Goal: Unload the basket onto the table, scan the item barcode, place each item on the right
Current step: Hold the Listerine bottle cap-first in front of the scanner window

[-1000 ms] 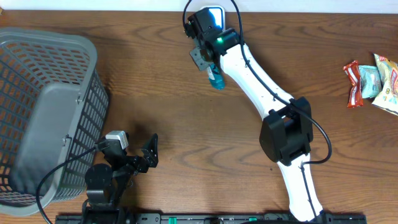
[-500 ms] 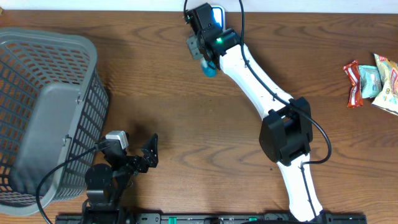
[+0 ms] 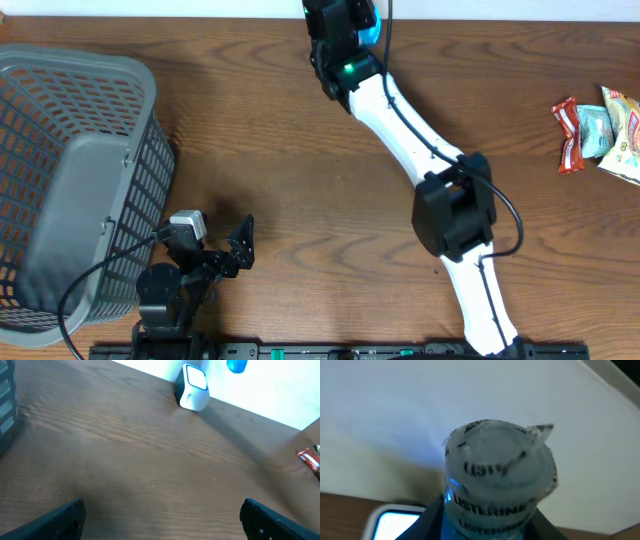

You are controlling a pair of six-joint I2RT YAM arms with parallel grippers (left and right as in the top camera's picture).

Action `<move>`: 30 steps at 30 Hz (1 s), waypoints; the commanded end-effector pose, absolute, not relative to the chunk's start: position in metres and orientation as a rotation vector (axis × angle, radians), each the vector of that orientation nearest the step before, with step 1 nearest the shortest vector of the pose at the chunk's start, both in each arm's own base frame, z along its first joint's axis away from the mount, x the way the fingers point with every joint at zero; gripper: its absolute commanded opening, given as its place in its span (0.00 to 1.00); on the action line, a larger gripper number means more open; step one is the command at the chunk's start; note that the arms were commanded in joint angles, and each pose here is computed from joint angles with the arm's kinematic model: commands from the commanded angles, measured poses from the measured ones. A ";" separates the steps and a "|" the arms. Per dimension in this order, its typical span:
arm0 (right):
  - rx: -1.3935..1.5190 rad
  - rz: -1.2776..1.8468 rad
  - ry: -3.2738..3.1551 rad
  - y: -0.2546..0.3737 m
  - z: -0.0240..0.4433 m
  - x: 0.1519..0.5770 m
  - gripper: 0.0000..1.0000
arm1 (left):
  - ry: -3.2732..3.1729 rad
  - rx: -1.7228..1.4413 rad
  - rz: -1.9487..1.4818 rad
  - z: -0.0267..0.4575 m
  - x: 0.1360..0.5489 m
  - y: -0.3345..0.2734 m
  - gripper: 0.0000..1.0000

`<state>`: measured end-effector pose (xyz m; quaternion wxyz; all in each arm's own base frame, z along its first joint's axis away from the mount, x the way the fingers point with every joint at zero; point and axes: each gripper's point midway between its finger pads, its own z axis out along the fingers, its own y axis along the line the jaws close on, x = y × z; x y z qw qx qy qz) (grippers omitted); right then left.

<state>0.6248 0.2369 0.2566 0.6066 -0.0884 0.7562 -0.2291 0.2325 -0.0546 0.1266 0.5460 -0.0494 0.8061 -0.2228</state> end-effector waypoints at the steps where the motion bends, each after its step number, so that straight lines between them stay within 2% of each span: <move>1: -0.438 -0.837 1.672 0.247 0.235 0.632 0.02 | 1.903 -0.115 -0.534 0.130 0.232 -0.055 0.98; 10: -0.694 -1.193 1.536 0.255 0.193 0.642 0.02 | 1.903 -0.115 -0.534 0.130 0.232 -0.055 0.98; 30: -0.733 -1.186 1.516 0.267 0.191 0.639 0.01 | 1.903 -0.115 -0.534 0.130 0.232 -0.055 0.98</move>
